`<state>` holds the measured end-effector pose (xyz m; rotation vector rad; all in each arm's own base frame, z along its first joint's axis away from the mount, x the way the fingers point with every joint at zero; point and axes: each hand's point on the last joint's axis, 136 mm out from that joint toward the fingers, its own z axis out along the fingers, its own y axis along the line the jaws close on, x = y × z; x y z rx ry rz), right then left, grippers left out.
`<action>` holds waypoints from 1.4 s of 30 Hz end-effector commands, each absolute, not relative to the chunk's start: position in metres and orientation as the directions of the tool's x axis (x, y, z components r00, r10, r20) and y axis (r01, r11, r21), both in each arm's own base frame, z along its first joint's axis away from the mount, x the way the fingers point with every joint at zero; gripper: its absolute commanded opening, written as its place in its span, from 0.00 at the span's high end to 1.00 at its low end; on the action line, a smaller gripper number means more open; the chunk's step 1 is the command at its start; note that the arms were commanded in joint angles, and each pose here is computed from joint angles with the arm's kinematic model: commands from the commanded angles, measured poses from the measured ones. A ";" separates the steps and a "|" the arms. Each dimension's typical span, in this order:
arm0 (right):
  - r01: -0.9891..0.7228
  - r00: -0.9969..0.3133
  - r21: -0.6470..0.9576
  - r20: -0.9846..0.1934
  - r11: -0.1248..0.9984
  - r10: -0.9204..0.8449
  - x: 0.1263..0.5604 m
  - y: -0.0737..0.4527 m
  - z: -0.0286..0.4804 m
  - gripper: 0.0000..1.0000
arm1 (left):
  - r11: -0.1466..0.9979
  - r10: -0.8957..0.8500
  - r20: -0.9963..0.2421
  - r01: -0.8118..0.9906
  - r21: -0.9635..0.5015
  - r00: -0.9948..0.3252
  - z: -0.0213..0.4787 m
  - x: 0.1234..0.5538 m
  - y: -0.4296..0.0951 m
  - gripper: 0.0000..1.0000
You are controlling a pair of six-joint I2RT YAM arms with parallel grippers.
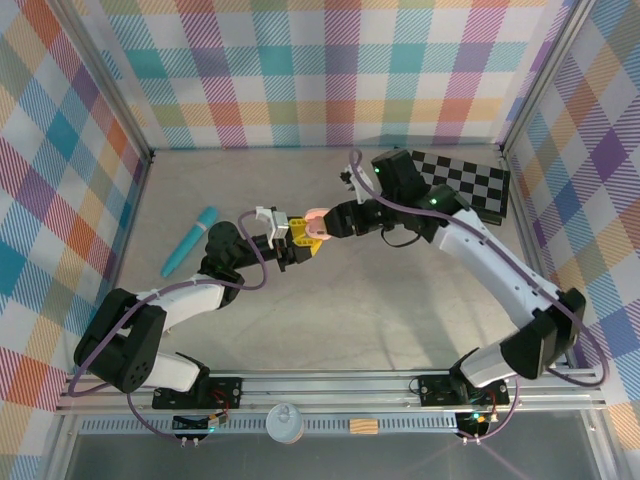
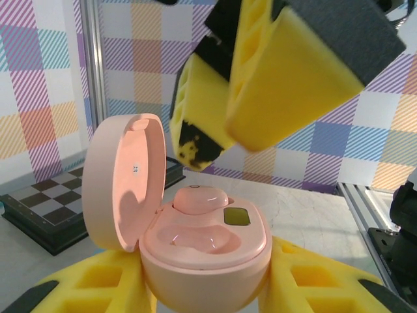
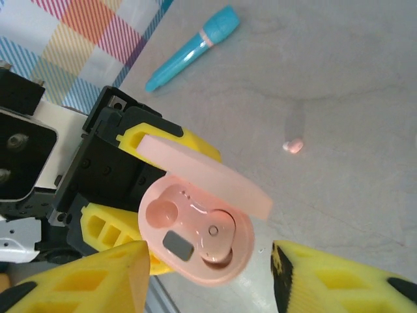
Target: Insert the wireless bluetooth earbuds into the charging case
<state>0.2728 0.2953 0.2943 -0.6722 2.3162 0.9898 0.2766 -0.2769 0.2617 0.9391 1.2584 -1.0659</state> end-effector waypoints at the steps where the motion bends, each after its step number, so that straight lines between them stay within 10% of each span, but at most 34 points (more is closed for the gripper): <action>1: -0.639 -0.665 0.448 -0.729 0.625 -0.158 0.275 0.282 0.316 0.46 | 0.261 -0.145 -0.981 0.961 0.085 0.126 0.294 0.273 -0.272 0.63; 12: -0.345 -0.778 0.664 -0.597 0.663 0.193 0.319 0.231 0.279 0.46 | 0.320 -0.146 -0.976 0.941 0.109 0.162 0.311 0.271 -0.246 0.63; 25: -0.133 -0.950 0.794 -0.273 0.593 0.152 0.358 0.300 0.156 0.48 | 0.316 -0.172 -0.968 0.941 0.122 0.183 0.327 0.254 -0.239 0.63; 42: -0.090 -0.986 0.774 -0.157 0.627 0.052 0.351 0.396 0.083 0.55 | 0.284 -0.185 -0.968 0.952 0.112 0.169 0.337 0.255 -0.243 0.64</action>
